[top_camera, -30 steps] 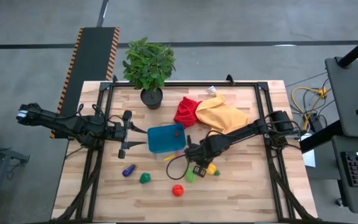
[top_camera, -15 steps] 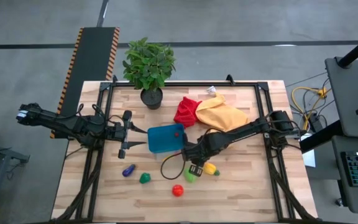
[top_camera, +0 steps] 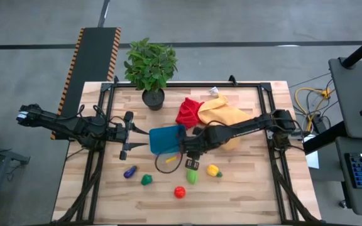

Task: Pick and placing Produce into tupperware
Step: Put the bottom pink peach into the blue bin, then put the yellow pineapple into the blue bin

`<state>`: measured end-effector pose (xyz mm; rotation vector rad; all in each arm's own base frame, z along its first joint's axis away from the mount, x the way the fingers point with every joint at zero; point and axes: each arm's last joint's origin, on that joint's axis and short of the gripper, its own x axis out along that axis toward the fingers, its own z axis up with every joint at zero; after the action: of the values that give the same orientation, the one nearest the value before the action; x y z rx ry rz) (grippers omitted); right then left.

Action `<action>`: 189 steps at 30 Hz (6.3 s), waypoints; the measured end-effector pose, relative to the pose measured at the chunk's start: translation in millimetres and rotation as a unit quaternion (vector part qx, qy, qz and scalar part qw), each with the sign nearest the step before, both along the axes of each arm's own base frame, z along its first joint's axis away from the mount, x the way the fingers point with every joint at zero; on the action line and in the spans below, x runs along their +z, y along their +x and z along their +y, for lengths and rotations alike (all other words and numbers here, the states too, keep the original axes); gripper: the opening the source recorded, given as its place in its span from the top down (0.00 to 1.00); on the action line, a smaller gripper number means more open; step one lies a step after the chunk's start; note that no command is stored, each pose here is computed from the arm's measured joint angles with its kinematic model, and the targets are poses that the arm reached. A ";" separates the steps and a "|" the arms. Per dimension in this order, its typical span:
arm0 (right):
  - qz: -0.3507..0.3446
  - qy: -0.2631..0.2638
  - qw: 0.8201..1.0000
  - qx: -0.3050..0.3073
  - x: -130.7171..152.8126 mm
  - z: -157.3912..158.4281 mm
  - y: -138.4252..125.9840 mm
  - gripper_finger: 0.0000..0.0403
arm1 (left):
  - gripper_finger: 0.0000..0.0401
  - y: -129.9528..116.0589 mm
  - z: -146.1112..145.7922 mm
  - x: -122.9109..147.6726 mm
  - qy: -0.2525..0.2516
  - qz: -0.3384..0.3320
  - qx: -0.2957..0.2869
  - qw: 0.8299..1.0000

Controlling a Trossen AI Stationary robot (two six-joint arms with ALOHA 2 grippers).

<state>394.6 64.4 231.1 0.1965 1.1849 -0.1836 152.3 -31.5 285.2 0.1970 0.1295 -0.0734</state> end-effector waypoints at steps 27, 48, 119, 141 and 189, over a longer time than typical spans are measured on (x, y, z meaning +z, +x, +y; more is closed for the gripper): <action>-0.059 -0.101 0.993 0.023 -8.9 -86.6 34.5 0.82 | 0.59 -0.2 0.1 -0.7 0.001 0.004 0.000 1.000; -0.018 -0.106 0.994 0.035 -26.8 -93.2 35.1 0.82 | 0.59 -0.2 0.1 -1.1 0.001 0.006 0.000 1.000; -0.274 0.143 0.947 0.083 76.5 3.6 -186.5 0.32 | 0.59 -1.1 3.4 2.8 0.004 -0.013 0.053 0.999; -0.029 0.068 0.997 0.001 26.6 75.9 -133.3 0.19 | 0.59 2.9 3.1 1.7 0.007 -0.013 0.065 0.998; 0.045 -0.054 0.996 -0.052 -76.0 84.1 -103.8 0.19 | 0.59 7.6 2.0 -2.2 0.011 0.001 0.065 0.998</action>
<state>290.8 148.4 155.1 0.1561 1.2520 -0.3501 159.8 -29.5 283.0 0.2103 0.1444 0.0565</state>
